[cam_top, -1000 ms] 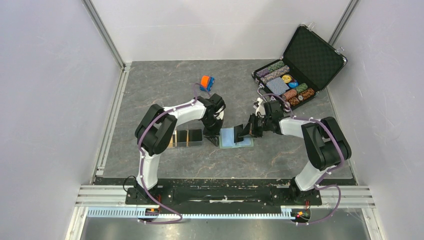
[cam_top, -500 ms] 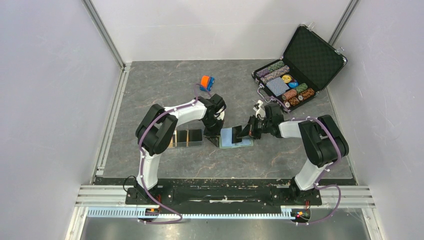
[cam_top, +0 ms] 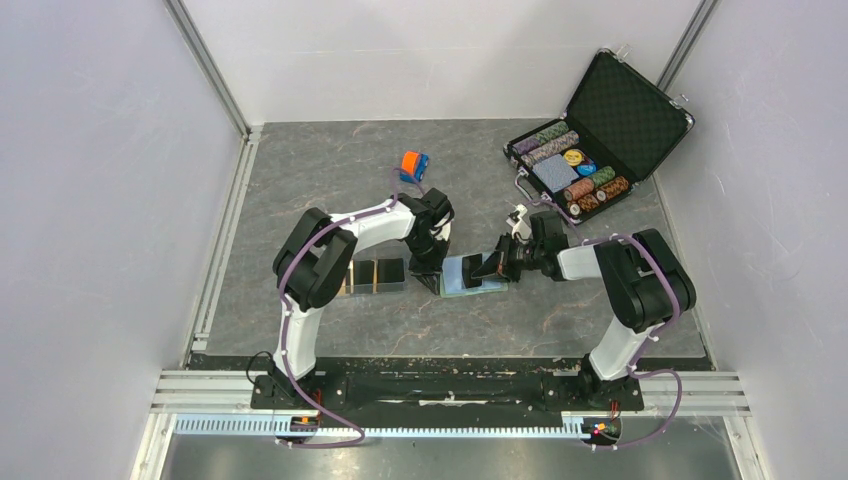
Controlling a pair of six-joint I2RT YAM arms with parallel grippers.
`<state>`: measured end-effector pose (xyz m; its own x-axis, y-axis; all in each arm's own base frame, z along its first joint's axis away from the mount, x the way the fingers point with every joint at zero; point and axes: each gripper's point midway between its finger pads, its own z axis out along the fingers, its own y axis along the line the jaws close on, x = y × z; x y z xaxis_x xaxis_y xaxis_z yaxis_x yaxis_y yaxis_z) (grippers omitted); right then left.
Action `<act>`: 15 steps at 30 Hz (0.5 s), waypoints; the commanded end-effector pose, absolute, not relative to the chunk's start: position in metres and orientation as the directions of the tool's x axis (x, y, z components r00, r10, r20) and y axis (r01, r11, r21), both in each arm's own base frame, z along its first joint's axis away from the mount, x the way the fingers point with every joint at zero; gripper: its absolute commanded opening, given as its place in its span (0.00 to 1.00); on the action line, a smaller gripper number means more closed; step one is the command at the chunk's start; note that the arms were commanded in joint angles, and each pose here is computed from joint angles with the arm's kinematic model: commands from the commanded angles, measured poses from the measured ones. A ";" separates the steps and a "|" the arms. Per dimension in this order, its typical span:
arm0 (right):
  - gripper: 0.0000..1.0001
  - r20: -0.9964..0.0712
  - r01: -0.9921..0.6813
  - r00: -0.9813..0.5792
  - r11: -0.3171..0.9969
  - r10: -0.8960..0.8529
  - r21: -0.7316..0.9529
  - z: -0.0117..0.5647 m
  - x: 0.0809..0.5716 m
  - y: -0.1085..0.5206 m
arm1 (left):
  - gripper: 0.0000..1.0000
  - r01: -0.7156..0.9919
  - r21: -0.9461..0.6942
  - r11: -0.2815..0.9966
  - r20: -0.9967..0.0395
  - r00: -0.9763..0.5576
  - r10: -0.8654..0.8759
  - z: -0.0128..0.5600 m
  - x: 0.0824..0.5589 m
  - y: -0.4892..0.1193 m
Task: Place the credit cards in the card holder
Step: Insert the credit card into the card holder.
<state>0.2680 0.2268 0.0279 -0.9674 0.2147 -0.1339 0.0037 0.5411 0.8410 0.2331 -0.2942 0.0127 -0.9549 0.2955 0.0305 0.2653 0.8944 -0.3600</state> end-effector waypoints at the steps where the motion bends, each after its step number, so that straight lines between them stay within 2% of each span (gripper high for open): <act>1: 0.00 -0.146 -0.008 -0.965 0.534 0.217 0.845 0.034 0.268 0.227 | 0.02 0.287 -0.328 0.900 0.020 -0.950 0.311 -0.007 0.237 -0.296; 8: 0.00 -0.179 -0.025 -0.963 0.592 0.202 0.806 0.034 0.276 0.222 | 0.02 0.289 -0.329 0.899 0.020 -0.950 0.312 -0.007 0.236 -0.296; 15: 0.00 -0.097 -0.001 -0.987 0.593 0.130 0.805 0.013 0.262 0.225 | 0.02 0.290 -0.334 0.897 0.017 -0.949 0.313 -0.005 0.237 -0.298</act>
